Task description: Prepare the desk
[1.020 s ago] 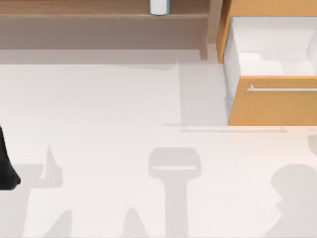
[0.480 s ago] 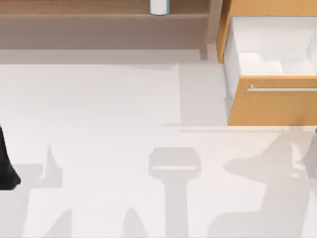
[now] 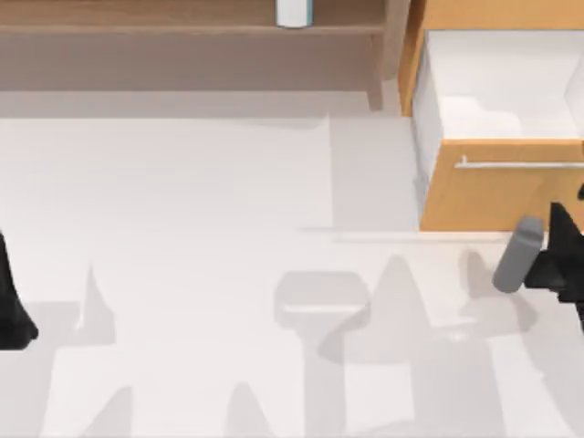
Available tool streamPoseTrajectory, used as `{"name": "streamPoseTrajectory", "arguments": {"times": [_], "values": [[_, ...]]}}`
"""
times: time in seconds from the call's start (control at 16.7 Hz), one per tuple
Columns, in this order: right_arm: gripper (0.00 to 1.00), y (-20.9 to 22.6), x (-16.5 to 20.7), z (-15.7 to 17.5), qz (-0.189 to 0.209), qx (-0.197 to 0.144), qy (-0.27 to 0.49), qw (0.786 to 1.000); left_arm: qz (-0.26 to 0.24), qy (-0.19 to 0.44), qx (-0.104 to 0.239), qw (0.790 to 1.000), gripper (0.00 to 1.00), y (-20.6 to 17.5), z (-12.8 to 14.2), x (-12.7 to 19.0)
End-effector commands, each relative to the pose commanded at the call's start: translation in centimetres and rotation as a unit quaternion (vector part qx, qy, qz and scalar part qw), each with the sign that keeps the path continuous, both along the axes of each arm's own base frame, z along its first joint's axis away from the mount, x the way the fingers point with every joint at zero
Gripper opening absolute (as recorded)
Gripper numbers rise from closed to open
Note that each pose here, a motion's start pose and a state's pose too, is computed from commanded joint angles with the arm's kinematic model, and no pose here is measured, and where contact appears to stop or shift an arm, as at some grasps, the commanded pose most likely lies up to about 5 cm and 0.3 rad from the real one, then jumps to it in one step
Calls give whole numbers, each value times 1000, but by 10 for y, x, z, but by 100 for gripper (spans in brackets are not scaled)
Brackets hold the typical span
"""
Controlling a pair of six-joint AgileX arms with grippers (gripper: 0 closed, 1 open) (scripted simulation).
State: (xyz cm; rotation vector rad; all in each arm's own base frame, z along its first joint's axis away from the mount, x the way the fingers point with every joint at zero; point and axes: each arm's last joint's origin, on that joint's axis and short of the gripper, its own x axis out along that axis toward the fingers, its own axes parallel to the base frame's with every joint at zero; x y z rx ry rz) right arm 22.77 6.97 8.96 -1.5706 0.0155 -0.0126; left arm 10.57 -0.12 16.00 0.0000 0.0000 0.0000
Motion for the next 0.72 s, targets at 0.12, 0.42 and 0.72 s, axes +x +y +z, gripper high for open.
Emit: {"name": "streamPoseTrajectory", "arguments": {"times": [0.12, 0.42, 0.72], "values": [[100, 2, 0, 0, 4, 0, -1, 1000, 0, 0, 0, 1000, 100, 0, 0, 0], [100, 1, 3, -1, 3, 0, 0, 1000, 0, 0, 0, 1000, 100, 0, 0, 0], [100, 1, 23, -1, 4, 0, -1, 1000, 0, 0, 0, 1000, 100, 0, 0, 0]]}}
